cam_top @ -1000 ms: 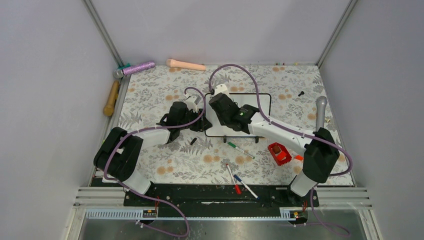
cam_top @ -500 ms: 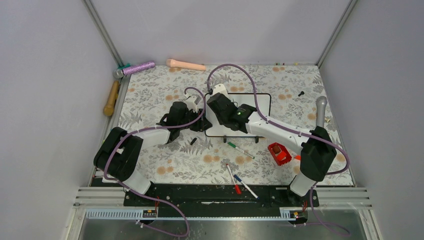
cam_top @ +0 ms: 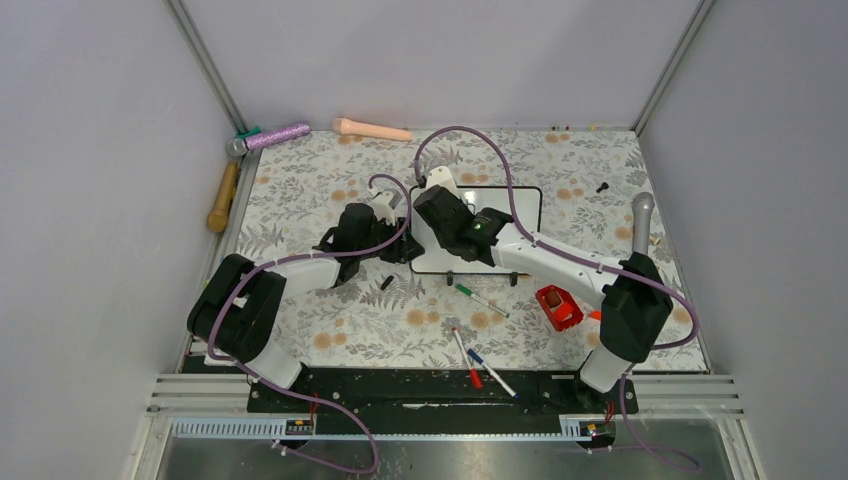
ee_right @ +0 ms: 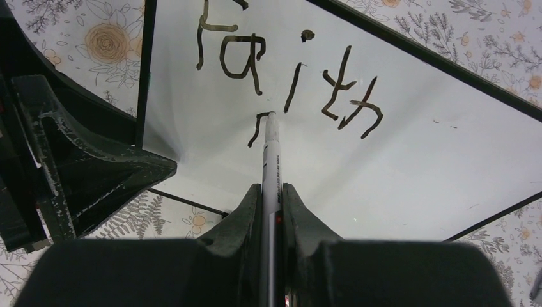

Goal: Write a sentence on the whiteboard

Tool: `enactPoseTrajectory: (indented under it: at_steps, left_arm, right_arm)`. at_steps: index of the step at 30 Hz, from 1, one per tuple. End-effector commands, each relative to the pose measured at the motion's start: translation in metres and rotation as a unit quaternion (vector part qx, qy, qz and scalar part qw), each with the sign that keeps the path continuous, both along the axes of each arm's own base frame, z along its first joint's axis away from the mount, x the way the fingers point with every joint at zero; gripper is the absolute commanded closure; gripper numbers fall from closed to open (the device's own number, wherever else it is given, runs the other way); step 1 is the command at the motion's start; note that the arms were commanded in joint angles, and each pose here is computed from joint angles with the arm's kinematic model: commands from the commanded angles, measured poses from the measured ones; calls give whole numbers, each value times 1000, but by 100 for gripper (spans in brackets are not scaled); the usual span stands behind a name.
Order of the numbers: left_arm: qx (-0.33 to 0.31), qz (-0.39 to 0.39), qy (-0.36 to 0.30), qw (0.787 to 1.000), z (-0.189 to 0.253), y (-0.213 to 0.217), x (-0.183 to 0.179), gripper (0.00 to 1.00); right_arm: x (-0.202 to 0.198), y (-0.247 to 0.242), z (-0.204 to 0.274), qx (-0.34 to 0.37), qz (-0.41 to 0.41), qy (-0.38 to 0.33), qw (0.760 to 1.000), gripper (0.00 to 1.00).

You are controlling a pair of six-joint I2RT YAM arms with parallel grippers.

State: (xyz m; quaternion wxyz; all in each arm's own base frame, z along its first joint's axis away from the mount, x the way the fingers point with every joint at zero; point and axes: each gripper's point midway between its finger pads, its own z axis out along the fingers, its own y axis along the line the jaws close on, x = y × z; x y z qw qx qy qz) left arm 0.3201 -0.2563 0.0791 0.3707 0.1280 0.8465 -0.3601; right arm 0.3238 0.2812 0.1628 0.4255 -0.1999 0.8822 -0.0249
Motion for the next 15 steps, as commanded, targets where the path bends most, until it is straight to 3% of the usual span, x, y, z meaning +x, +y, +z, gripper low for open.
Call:
enactPoseTrajectory:
  at_steps: [1, 15]
  left_arm:
    - [-29, -13, -35, 999, 27, -11, 9, 59]
    - [-27, -13, -36, 999, 27, -10, 9, 59]
  right_arm:
    - [3, -12, 14, -20, -21, -24, 999, 100]
    - [-6, -15, 5, -19, -19, -4, 1000, 100]
